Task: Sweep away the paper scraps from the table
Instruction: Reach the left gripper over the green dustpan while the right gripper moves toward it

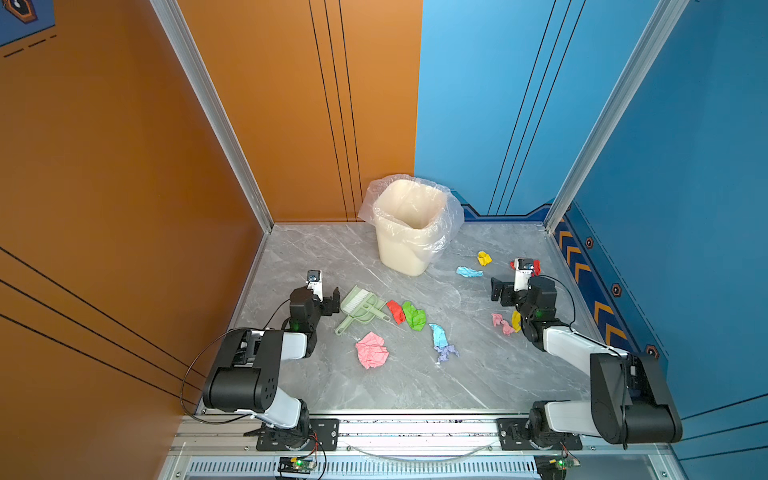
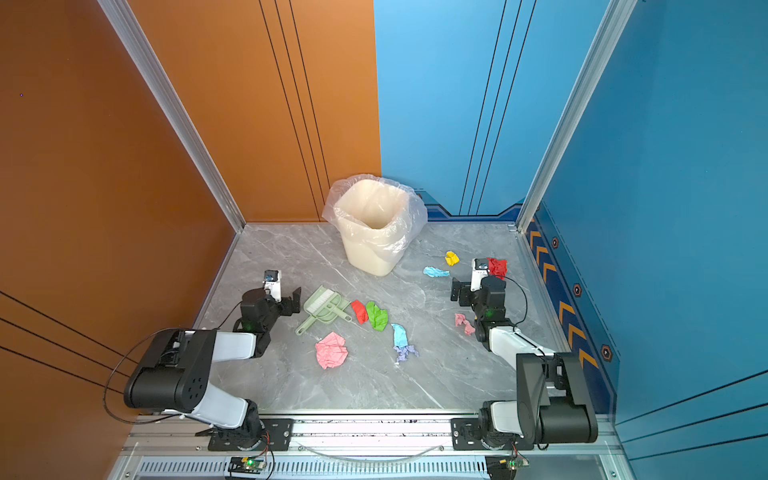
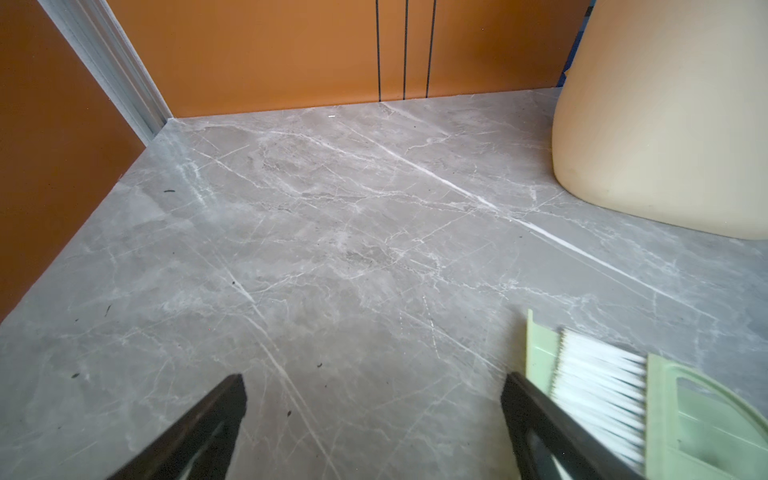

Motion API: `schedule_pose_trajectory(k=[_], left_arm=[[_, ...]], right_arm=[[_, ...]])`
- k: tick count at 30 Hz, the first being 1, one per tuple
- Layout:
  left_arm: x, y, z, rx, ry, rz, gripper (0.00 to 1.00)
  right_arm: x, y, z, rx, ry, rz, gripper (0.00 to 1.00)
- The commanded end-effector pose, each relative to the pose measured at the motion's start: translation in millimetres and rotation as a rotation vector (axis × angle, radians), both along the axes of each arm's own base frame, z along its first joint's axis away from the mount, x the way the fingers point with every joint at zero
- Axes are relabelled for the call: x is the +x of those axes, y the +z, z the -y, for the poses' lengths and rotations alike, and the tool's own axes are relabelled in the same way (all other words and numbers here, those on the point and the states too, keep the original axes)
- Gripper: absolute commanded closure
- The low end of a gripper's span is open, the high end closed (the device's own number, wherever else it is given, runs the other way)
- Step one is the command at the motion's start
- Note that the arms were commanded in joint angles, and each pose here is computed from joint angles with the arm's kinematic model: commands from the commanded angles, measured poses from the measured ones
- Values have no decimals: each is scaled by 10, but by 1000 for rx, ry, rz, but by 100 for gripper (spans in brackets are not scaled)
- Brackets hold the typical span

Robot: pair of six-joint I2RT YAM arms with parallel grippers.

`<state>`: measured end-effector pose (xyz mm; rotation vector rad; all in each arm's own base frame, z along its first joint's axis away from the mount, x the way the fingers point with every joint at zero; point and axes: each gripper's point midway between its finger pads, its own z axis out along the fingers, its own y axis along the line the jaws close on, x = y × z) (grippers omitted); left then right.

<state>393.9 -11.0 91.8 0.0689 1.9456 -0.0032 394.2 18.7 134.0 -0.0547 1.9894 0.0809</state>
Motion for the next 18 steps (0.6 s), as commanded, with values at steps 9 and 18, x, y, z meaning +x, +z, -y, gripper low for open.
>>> schedule_pose_trajectory(k=[9, 18], left_arm=[[-1, 388, 160, 9, -101, 0, 2], [-31, 764, 484, 12, -281, 51, 2]], right_arm=[[-280, 247, -632, 28, 316, -141, 0], [-513, 257, -1108, 30, 499, -202, 0]])
